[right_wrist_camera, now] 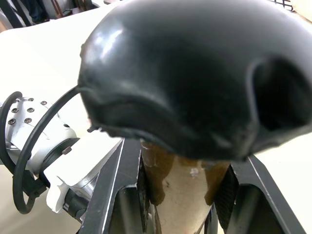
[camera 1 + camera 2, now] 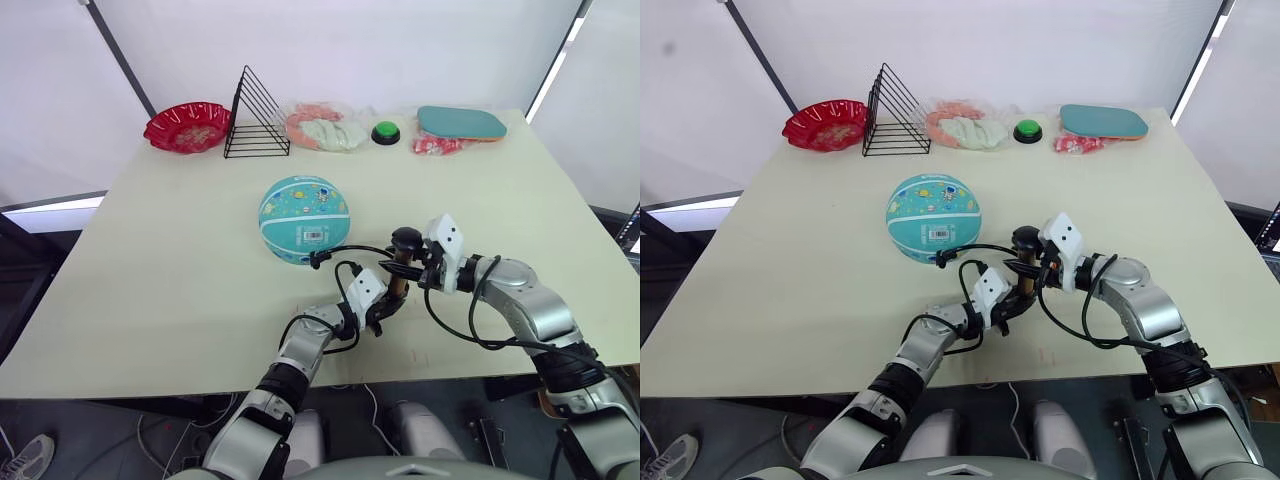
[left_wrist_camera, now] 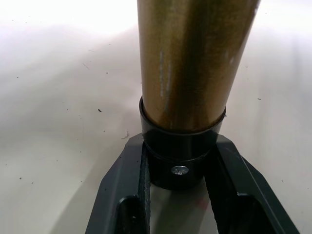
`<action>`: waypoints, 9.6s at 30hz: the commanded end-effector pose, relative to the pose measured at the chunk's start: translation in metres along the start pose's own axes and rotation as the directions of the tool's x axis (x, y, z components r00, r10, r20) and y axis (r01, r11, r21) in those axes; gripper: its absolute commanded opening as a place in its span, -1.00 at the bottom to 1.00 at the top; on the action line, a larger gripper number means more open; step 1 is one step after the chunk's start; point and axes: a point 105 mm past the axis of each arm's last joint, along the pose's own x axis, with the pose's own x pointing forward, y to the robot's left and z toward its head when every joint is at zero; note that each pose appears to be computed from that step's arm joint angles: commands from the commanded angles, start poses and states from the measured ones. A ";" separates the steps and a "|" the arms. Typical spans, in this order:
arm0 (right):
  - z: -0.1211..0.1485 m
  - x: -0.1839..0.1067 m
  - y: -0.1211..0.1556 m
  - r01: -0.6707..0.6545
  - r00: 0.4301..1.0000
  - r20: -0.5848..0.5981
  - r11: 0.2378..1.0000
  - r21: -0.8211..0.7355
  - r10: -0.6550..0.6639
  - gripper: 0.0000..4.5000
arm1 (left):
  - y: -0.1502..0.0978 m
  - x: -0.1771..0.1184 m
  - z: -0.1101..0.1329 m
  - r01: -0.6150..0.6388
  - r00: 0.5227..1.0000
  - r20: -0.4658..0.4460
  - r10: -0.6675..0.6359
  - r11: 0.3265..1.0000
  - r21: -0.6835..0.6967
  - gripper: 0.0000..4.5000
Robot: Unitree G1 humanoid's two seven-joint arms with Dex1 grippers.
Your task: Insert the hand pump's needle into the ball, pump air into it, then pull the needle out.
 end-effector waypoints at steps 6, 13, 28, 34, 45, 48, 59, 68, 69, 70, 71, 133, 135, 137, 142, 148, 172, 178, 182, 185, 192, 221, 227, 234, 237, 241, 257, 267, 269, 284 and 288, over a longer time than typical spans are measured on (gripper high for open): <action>-0.056 -0.008 0.015 0.010 0.978 -0.207 0.997 0.070 0.005 -0.53 | 0.004 -0.010 0.013 -0.017 1.000 0.018 0.017 0.999 -0.033 -0.54; -0.046 -0.006 0.019 0.004 0.981 -0.191 0.998 0.065 0.009 -0.53 | 0.005 -0.010 0.037 -0.006 0.999 0.036 0.006 1.000 -0.007 -0.54; -0.045 -0.007 0.019 0.016 0.980 -0.197 0.998 0.063 -0.003 -0.53 | 0.009 -0.009 0.046 0.001 1.000 0.018 -0.001 1.000 -0.003 0.11; -0.043 -0.010 0.015 0.027 0.981 -0.196 0.998 0.056 -0.015 -0.53 | 0.007 -0.015 0.052 0.009 0.999 0.045 -0.009 1.000 -0.003 0.64; -0.008 -0.018 -0.002 0.055 0.989 -0.136 0.998 -0.021 -0.058 -0.53 | -0.006 -0.039 0.054 0.119 0.992 0.037 -0.119 0.993 0.012 0.64; 0.014 -0.024 -0.002 0.049 0.993 -0.108 0.997 -0.063 -0.055 -0.53 | -0.007 -0.050 0.055 0.148 0.988 0.034 -0.148 0.989 0.013 0.64; 0.057 -0.042 -0.003 0.025 0.990 -0.129 0.968 -0.248 -0.059 -0.53 | -0.015 -0.092 0.073 0.225 0.967 0.122 -0.222 0.974 -0.005 0.64; 0.057 -0.038 -0.009 -0.105 0.965 -0.257 0.827 -0.553 -0.049 -0.53 | -0.012 -0.135 0.082 0.176 0.967 0.190 -0.170 0.984 -0.014 0.64; 0.054 -0.036 -0.008 -0.142 0.956 -0.290 0.792 -0.594 -0.046 -0.53 | -0.012 -0.141 0.084 0.168 0.967 0.197 -0.162 0.986 -0.014 0.64; 0.051 -0.034 -0.008 -0.177 0.946 -0.320 0.757 -0.629 -0.044 -0.53 | -0.011 -0.148 0.084 0.155 0.968 0.201 -0.150 0.988 -0.012 0.64; 0.049 -0.032 -0.008 -0.209 0.937 -0.346 0.725 -0.656 -0.043 -0.53 | -0.010 -0.153 0.085 0.146 0.969 0.204 -0.141 0.989 -0.011 0.64; 0.066 -0.137 0.066 0.106 0.994 0.015 0.916 -0.387 -0.108 0.99 | 0.126 -0.188 0.166 -0.178 0.977 0.149 0.153 0.968 0.176 0.64; 0.065 -0.135 0.067 0.106 0.994 0.018 0.917 -0.386 -0.107 0.99 | 0.130 -0.178 0.169 -0.183 0.976 0.149 0.157 0.966 0.182 0.64; 0.064 -0.132 0.066 0.104 0.994 0.019 0.917 -0.386 -0.105 0.99 | 0.133 -0.172 0.172 -0.181 0.976 0.155 0.152 0.965 0.191 0.64; 0.064 -0.123 0.063 0.096 0.995 0.029 0.914 -0.393 -0.092 0.99 | 0.136 -0.159 0.177 -0.173 0.977 0.164 0.139 0.960 0.218 0.64; 0.066 -0.097 0.058 0.060 0.998 0.041 0.906 -0.419 -0.047 0.99 | 0.140 -0.139 0.155 -0.140 0.990 0.055 0.130 0.957 0.255 0.64; 0.055 0.064 0.028 0.068 0.998 0.052 0.539 -0.839 -0.045 0.45 | 0.142 -0.121 0.155 -0.169 0.986 0.025 0.167 0.976 0.135 0.64; 0.052 0.070 0.019 0.113 0.993 0.085 0.477 -0.872 -0.080 0.22 | 0.142 -0.122 0.156 -0.170 0.985 0.039 0.166 0.976 0.133 0.64; 0.052 0.076 0.023 0.120 0.993 0.098 0.452 -0.884 -0.071 0.22 | 0.143 -0.124 0.155 -0.176 0.984 0.036 0.172 0.976 0.128 0.64; 0.057 0.082 0.026 0.143 0.990 0.125 0.433 -0.890 -0.070 0.22 | 0.143 -0.125 0.155 -0.179 0.984 0.037 0.176 0.976 0.127 0.64; 0.052 0.087 0.027 0.141 0.990 0.123 0.431 -0.891 -0.068 0.22 | 0.144 -0.128 0.153 -0.184 0.983 0.031 0.182 0.975 0.125 0.64; 0.093 0.071 0.019 0.215 0.976 0.203 0.410 -0.887 -0.072 -0.82 | 0.149 -0.134 0.171 -0.172 0.983 0.089 0.158 0.969 0.179 0.64; 0.102 0.074 0.021 0.242 0.968 0.240 0.501 -0.831 -0.071 -0.82 | 0.150 -0.134 0.177 -0.177 0.982 0.102 0.160 0.967 0.181 0.64; 0.105 0.075 0.020 0.235 0.970 0.235 0.519 -0.822 -0.067 -0.82 | 0.151 -0.136 0.181 -0.184 0.980 0.116 0.165 0.965 0.187 0.64; 0.106 0.076 0.021 0.217 0.974 0.222 0.524 -0.823 -0.054 -0.82 | 0.150 -0.135 0.179 -0.182 0.980 0.111 0.163 0.965 0.187 0.64; 0.106 0.076 0.024 0.193 0.978 0.208 0.540 -0.819 -0.035 -0.82 | 0.148 -0.133 0.169 -0.177 0.983 0.087 0.164 0.967 0.184 0.64; 0.069 0.072 0.029 0.153 0.987 0.160 0.426 -0.892 -0.020 -0.82 | 0.155 -0.127 0.124 -0.253 0.965 -0.032 0.260 0.958 0.135 0.64; 0.079 0.062 0.034 0.207 0.973 0.232 0.411 -0.888 0.012 -0.82 | 0.159 -0.120 0.107 -0.291 0.948 -0.085 0.308 0.942 0.169 0.64; 0.081 0.059 0.036 0.216 0.970 0.243 0.420 -0.881 0.012 -0.82 | 0.158 -0.116 0.102 -0.298 0.944 -0.094 0.317 0.938 0.177 0.64; 0.079 0.049 0.054 0.215 0.968 0.249 0.478 -0.852 0.008 -0.82 | 0.159 -0.110 0.089 -0.321 0.932 -0.111 0.345 0.928 0.190 0.64; 0.077 0.050 0.054 0.209 0.970 0.243 0.499 -0.841 0.003 -0.82 | 0.160 -0.110 0.083 -0.329 0.921 -0.135 0.365 0.917 0.227 0.64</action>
